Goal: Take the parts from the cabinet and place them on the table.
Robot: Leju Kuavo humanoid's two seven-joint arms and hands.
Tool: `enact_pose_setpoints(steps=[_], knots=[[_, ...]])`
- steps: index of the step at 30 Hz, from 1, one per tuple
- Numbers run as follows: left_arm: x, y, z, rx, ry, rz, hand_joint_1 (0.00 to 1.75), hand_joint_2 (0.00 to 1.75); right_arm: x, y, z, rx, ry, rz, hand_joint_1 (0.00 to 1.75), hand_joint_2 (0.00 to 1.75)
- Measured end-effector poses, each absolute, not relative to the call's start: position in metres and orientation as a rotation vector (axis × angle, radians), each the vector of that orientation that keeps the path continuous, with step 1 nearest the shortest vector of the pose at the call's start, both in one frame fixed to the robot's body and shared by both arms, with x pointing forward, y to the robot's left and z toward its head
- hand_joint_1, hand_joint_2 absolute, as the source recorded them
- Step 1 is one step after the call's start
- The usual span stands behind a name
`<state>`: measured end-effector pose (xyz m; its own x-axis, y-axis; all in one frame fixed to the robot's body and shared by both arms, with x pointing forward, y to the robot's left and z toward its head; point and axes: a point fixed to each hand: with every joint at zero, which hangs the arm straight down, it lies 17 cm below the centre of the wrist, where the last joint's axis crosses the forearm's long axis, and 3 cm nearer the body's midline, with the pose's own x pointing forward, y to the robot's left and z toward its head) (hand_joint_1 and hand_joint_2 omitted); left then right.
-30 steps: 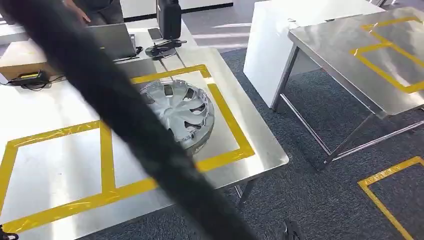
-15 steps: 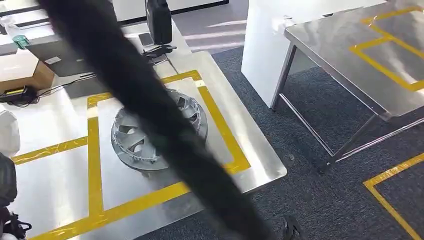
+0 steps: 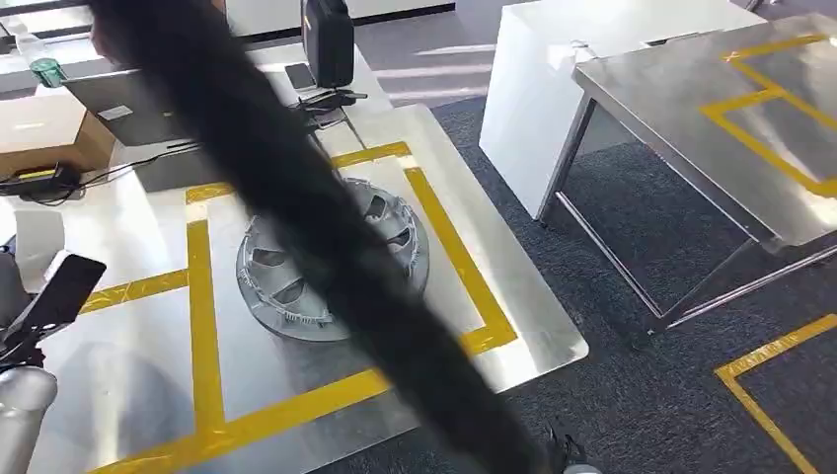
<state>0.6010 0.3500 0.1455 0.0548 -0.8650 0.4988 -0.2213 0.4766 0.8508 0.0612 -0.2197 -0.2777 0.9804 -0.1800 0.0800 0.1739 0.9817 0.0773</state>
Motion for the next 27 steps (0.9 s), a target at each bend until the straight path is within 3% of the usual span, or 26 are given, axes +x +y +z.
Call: enact_pose_setpoints(steps=[7, 19, 20, 25, 26, 27], knots=[[0.583, 0.388, 0.091, 1.032, -1.242, -0.715, 1.75, 1.75, 0.059, -0.220, -0.278, 0.069, -0.070, -0.177, 0.00, 0.00], [0.578, 0.383, 0.084, 1.010, -1.290, -0.720, 1.75, 1.75, 0.059, -0.220, -0.278, 0.065, -0.069, -0.139, 0.00, 0.00], [0.578, 0.379, 0.085, 1.008, -1.303, -0.725, 0.00, 1.75, 0.059, -0.220, -0.278, 0.063, -0.067, -0.139, 0.00, 0.00], [0.581, 0.351, 0.094, 1.000, -1.386, -0.746, 0.00, 1.75, 0.058, -0.220, -0.278, 0.058, -0.060, -0.139, 0.00, 0.00], [0.582, 0.344, 0.094, 0.991, -1.397, -0.752, 0.00, 0.00, 0.058, -0.220, -0.278, 0.058, -0.058, -0.140, 0.00, 0.00], [0.582, 0.339, 0.094, 0.983, -1.404, -0.755, 0.00, 0.00, 0.058, -0.220, -0.278, 0.059, -0.058, -0.140, 0.00, 0.00]])
